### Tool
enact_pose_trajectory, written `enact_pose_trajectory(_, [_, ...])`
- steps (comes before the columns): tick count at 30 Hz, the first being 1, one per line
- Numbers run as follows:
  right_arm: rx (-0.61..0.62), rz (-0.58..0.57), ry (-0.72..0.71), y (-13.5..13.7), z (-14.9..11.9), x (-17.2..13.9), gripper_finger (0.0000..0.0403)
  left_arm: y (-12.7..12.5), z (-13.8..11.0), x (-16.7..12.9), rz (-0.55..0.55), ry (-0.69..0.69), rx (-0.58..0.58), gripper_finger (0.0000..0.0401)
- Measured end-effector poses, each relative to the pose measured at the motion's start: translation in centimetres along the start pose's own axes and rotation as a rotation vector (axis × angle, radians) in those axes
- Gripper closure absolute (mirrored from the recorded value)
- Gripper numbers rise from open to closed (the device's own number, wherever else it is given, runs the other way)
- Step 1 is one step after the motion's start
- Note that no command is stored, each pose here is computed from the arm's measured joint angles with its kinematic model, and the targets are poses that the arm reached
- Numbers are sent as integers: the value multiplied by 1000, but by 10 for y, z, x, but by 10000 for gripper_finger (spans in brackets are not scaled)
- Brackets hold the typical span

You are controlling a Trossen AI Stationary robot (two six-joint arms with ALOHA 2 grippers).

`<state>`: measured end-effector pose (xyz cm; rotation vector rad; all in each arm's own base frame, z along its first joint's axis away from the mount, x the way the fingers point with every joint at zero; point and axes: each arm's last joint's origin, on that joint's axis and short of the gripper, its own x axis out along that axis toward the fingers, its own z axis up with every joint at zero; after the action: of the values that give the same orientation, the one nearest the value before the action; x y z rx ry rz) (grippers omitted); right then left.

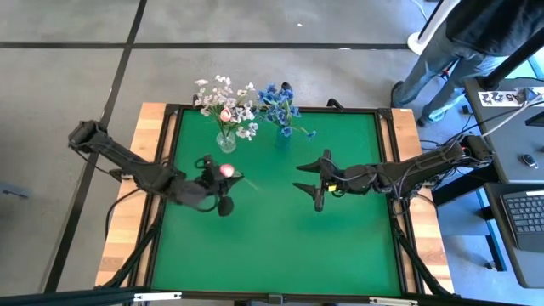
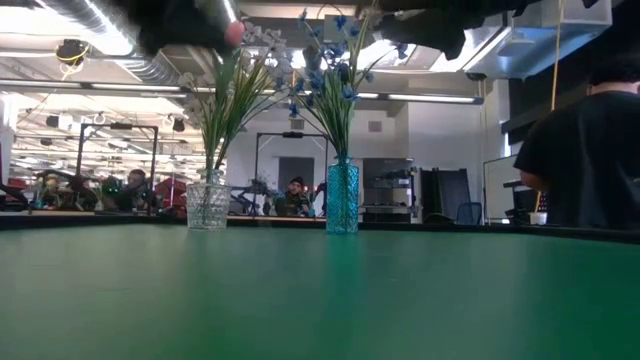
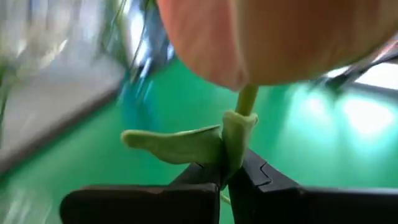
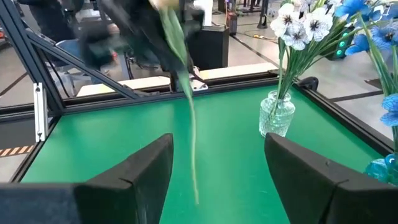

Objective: Sort flowers into vase by color
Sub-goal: Put the pink flower into the transparent vase

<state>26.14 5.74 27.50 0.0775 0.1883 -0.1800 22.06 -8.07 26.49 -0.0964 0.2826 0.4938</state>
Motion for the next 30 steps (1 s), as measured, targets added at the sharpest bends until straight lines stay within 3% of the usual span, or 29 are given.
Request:
enact_pose_trajectory(4, [-11, -4, 26, 0, -3, 0, 150, 17, -16, -1, 115, 157, -54, 399])
enact_pose_trajectory(14, [-12, -20, 25, -1, -3, 0, 150, 65, 47, -21, 464, 289, -60, 399])
enact_pose_trajectory(24, [-20, -23, 44, -1, -5, 0, 150, 89, 93, -23, 613, 196, 4, 399])
enact_pose_trajectory(30, [-25, -28, 52, -1, -6, 0, 150, 98, 109, -18, 649, 162, 26, 399])
